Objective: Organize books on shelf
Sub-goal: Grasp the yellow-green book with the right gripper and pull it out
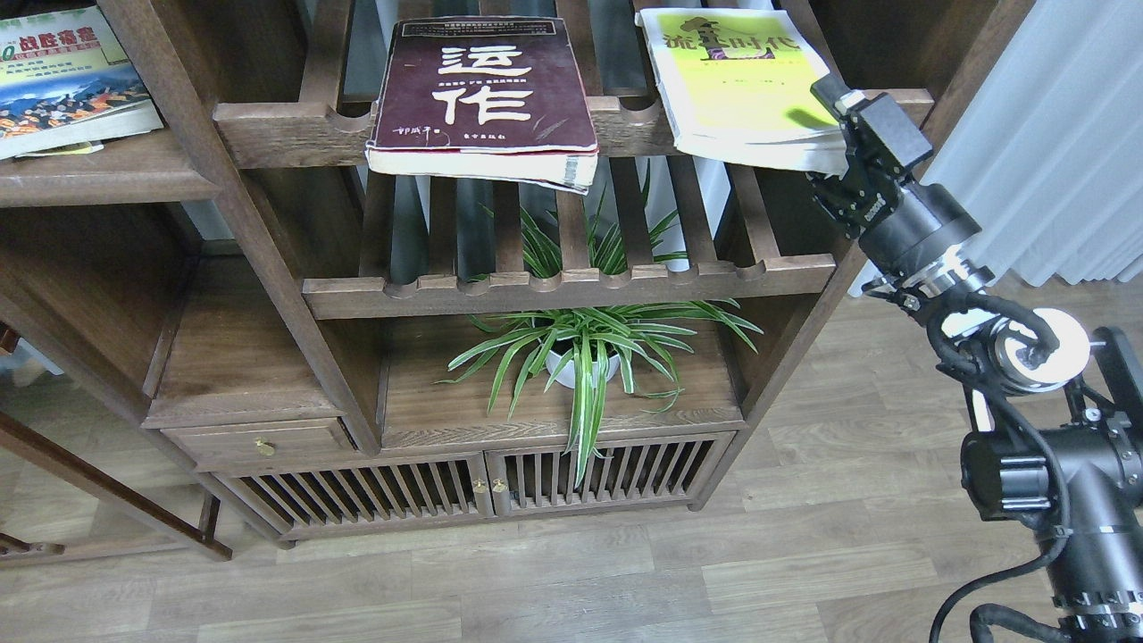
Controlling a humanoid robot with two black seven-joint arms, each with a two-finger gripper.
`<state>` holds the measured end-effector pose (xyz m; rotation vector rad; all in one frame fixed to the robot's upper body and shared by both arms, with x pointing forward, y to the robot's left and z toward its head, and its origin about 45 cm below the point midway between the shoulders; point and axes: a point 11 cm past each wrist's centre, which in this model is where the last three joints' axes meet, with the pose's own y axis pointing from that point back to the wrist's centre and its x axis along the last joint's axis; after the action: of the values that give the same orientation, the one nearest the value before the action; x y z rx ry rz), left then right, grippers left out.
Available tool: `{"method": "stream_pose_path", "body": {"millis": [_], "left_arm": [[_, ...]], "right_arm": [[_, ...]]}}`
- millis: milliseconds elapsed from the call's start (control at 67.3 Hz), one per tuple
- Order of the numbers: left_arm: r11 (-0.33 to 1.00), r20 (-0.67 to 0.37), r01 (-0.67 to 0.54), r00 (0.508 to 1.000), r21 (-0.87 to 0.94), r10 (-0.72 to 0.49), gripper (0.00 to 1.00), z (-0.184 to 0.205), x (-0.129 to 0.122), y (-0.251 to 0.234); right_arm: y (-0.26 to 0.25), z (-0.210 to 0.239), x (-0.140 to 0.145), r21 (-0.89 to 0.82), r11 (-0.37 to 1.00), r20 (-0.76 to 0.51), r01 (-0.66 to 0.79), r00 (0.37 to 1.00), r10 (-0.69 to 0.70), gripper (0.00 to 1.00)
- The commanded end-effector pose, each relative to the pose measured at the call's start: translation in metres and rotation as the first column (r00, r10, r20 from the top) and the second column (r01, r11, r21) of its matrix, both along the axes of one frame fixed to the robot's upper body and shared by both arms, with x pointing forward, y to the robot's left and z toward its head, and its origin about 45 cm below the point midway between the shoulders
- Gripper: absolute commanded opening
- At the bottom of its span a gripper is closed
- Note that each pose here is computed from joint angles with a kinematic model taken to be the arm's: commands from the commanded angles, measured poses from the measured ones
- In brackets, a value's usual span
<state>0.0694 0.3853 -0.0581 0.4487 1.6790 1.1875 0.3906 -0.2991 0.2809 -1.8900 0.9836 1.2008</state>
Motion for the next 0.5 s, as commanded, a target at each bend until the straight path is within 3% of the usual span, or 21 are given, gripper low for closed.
{"method": "stream_pose_path", "body": {"millis": [0,208,238,297,445,490], "left_arm": [[1.000,-0.002,-0.002,1.000,0.007,0.002,1.00,0.000,-0.001,0.003],[1.000,-0.004,-0.003,1.000,0.009,0.004,1.00,-0.001,-0.001,0.003],[1.000,-0.005,-0.004,1.000,0.009,0.004,1.00,-0.001,-0.002,0.003],[1.000,-0.005,-0.004,1.000,0.011,0.004,1.00,0.000,-0.002,0.004],[1.000,-0.004,-0.005,1.000,0.011,0.005,1.00,0.000,-0.002,0.004],[1.000,-0.005,-0.008,1.000,0.010,0.008,1.00,0.000,-0.002,0.004]], "right_arm": [[0.000,0.001,0.001,-0.002,1.000,0.001,0.000,1.000,0.000,0.83],[-0.005,0.004,0.000,-0.010,1.000,0.018,0.006,1.000,-0.005,0.57],[-0.007,0.006,-0.001,-0.008,1.000,0.036,0.010,0.999,-0.010,0.46],[-0.008,0.008,-0.002,-0.007,1.000,0.063,0.006,0.998,-0.006,0.34],[-0.008,0.015,-0.005,-0.001,1.000,0.139,-0.008,0.990,0.008,0.08],[-0.008,0.015,-0.006,-0.003,1.000,0.153,-0.011,0.988,0.011,0.04]]}}
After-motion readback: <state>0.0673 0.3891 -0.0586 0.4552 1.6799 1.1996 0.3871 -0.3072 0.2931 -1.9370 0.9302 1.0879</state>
